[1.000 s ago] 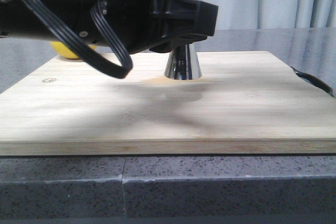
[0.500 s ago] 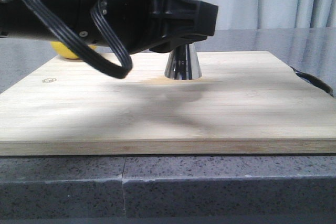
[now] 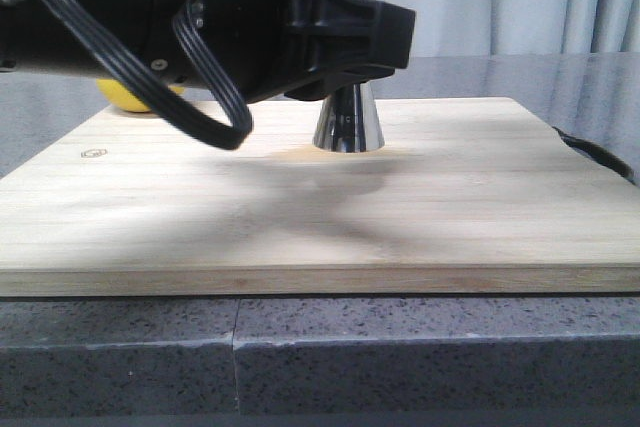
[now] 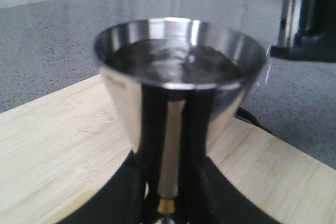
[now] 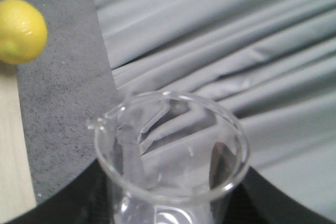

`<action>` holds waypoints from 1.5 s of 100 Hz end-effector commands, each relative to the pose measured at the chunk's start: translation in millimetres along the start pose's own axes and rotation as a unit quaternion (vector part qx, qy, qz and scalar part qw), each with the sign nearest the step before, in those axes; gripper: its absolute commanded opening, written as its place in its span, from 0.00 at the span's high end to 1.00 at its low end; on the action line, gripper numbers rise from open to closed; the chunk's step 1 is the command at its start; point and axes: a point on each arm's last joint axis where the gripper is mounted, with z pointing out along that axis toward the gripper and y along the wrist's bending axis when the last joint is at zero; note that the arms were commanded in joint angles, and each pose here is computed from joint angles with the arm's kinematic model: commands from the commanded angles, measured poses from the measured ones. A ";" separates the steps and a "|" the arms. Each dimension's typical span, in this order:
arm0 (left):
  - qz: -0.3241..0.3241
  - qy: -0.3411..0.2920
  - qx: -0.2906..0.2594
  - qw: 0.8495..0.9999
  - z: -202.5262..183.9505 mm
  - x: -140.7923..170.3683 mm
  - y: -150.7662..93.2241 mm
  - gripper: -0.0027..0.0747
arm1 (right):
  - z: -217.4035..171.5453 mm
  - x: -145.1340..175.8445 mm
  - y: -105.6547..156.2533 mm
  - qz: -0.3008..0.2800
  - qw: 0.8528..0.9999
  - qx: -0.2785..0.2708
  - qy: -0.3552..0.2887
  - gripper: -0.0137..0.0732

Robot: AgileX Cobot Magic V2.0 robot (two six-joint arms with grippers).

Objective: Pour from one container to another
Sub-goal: 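Tilt the beaker with the right gripper, pouring liquid into the jigger, then lower the beaker with the right gripper back onto the board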

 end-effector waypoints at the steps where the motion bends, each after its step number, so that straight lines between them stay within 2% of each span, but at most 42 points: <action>1: -0.003 -0.082 0.009 0.997 -6.3 -30.7 -3.1 0.99 | -5.3 -7.2 -28.6 0.177 0.980 0.086 -0.007 0.61; 10: -0.003 -0.082 0.009 0.997 -6.3 -30.7 -3.1 0.99 | -6.6 2.5 -31.6 0.301 0.946 0.117 0.027 0.61; 15: -0.003 -0.082 0.009 0.997 -6.3 -30.7 -3.1 0.99 | -7.9 9.0 -31.9 0.370 0.918 0.136 0.048 0.61; 22: -0.003 -0.082 0.009 0.997 -6.3 -30.7 -3.1 0.99 | -10.2 16.3 -29.3 0.431 0.886 0.157 0.067 0.61; 26: -0.003 -0.082 0.009 0.997 -6.3 -30.7 -3.1 0.99 | -11.5 20.4 -27.4 0.441 0.879 0.161 0.076 0.61; 46: 0.003 -0.082 0.009 0.997 -6.3 -30.7 -3.1 0.99 | -22.7 45.7 -3.9 0.436 0.876 0.164 0.123 0.61; 70: 0.003 -0.082 0.009 0.997 -6.3 -30.7 -3.1 0.99 | -47.2 68.3 48.1 0.466 0.856 0.146 0.170 0.61; 84: 0.003 -0.082 0.009 0.997 -6.3 -30.7 -3.1 0.99 | -60.2 68.6 69.1 0.455 0.865 0.145 0.157 0.61; 106: 0.003 -0.082 0.009 0.997 -6.3 -30.7 -3.1 0.99 | -61.1 49.5 88.0 0.430 0.894 0.073 0.104 0.61; 138: 0.003 -0.082 0.009 0.997 -6.3 -30.7 -3.1 0.99 | -54.3 52.5 92.0 0.426 0.896 0.089 0.091 0.61; 150: 0.003 -0.082 0.009 0.997 -6.3 -30.7 -3.1 0.99 | -48.5 58.1 100.2 0.440 0.888 0.089 0.095 0.61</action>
